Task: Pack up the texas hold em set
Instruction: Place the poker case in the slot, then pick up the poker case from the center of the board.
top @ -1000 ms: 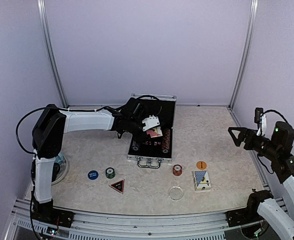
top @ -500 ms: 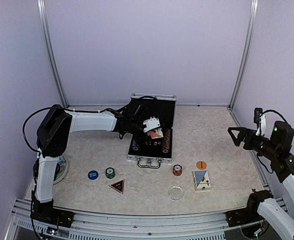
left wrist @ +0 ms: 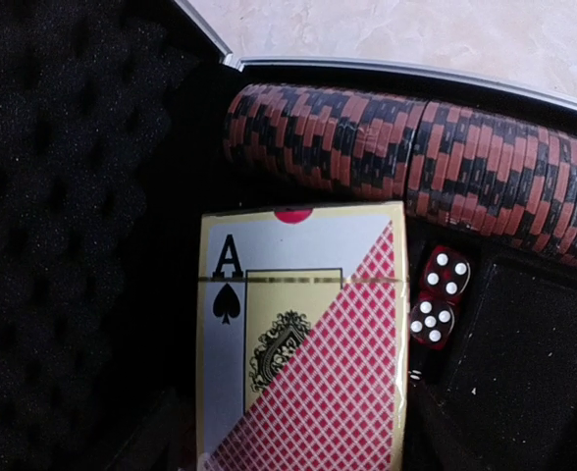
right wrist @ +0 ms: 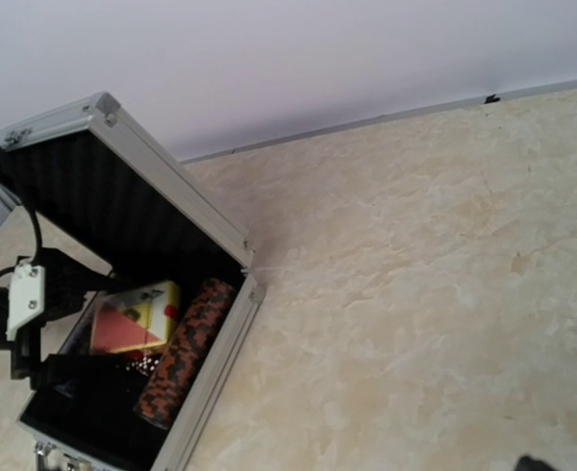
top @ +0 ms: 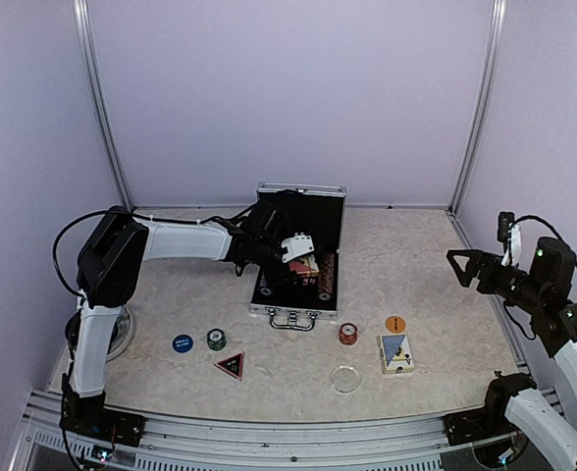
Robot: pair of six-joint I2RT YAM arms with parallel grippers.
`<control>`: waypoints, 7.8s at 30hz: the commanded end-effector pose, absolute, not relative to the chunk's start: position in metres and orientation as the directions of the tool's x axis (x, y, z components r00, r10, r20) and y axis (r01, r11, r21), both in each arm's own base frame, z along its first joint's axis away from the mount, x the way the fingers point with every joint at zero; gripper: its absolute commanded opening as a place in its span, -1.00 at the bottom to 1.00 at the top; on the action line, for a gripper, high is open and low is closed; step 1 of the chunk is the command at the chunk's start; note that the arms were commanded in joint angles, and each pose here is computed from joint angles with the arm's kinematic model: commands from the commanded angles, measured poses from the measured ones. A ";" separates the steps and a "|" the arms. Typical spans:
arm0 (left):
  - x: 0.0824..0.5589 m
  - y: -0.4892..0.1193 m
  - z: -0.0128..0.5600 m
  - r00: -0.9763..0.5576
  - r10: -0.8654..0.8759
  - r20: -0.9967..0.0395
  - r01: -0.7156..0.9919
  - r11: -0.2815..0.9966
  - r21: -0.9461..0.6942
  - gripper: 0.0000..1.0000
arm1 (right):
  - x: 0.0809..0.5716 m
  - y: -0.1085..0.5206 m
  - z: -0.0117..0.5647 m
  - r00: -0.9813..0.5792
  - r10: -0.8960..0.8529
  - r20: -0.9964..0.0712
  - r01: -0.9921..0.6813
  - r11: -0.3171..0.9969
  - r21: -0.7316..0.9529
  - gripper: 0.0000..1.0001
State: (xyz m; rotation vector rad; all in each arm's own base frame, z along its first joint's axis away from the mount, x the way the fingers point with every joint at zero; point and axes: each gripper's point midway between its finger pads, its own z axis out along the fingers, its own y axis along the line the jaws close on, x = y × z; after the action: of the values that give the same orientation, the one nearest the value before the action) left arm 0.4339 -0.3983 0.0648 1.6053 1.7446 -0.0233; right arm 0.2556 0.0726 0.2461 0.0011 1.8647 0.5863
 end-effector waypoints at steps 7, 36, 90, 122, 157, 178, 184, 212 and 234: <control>0.460 -0.400 0.080 0.065 0.834 -0.547 0.796 0.287 0.533 0.77 | 0.259 0.068 0.248 -0.356 0.279 -0.892 -0.266 0.885 0.383 0.98; 0.447 -0.378 0.087 -0.019 0.856 -0.516 0.787 0.331 0.520 0.46 | 0.256 0.069 0.251 -0.347 0.282 -0.894 -0.276 0.881 0.385 0.99; 0.463 -0.381 0.108 -0.121 0.673 -0.730 0.783 0.517 0.346 0.00 | 0.258 0.070 0.248 -0.356 0.279 -0.892 -0.274 0.881 0.385 0.98; 0.478 -0.386 0.016 -0.264 0.776 -0.573 0.703 0.562 0.437 -0.90 | 0.258 0.069 0.248 -0.355 0.282 -0.891 -0.271 0.881 0.387 0.98; 0.272 -0.348 0.182 -0.371 0.283 -0.884 0.501 0.863 0.066 0.98 | 0.253 0.088 0.226 -0.601 0.236 -0.764 -0.260 0.846 0.466 0.98; 0.273 -0.321 0.192 -0.393 0.266 -0.880 0.445 0.893 0.071 0.98 | 0.261 0.134 0.151 -0.790 -0.096 -0.606 -0.234 0.960 0.153 0.98; 0.270 -0.320 0.194 -0.399 0.242 -0.884 0.446 0.894 0.044 0.98 | 0.252 0.145 0.123 -0.826 -0.122 -0.550 -0.214 0.971 0.107 0.98; 0.270 -0.313 0.168 -0.420 0.245 -0.874 0.438 0.898 0.041 0.98 | 0.214 0.190 0.021 -0.924 -0.235 -0.301 -0.267 0.961 0.070 0.98; 0.271 -0.320 0.160 -0.437 0.235 -0.868 0.453 0.892 0.014 0.98 | 0.235 0.214 0.112 -0.842 -0.299 -0.448 -0.343 0.939 0.017 -0.13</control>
State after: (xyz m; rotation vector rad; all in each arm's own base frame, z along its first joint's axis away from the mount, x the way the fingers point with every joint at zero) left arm 0.2710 -0.3205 0.1560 0.5198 2.0490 -0.2372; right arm 0.2175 0.2040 0.0540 -0.4593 2.7892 0.0878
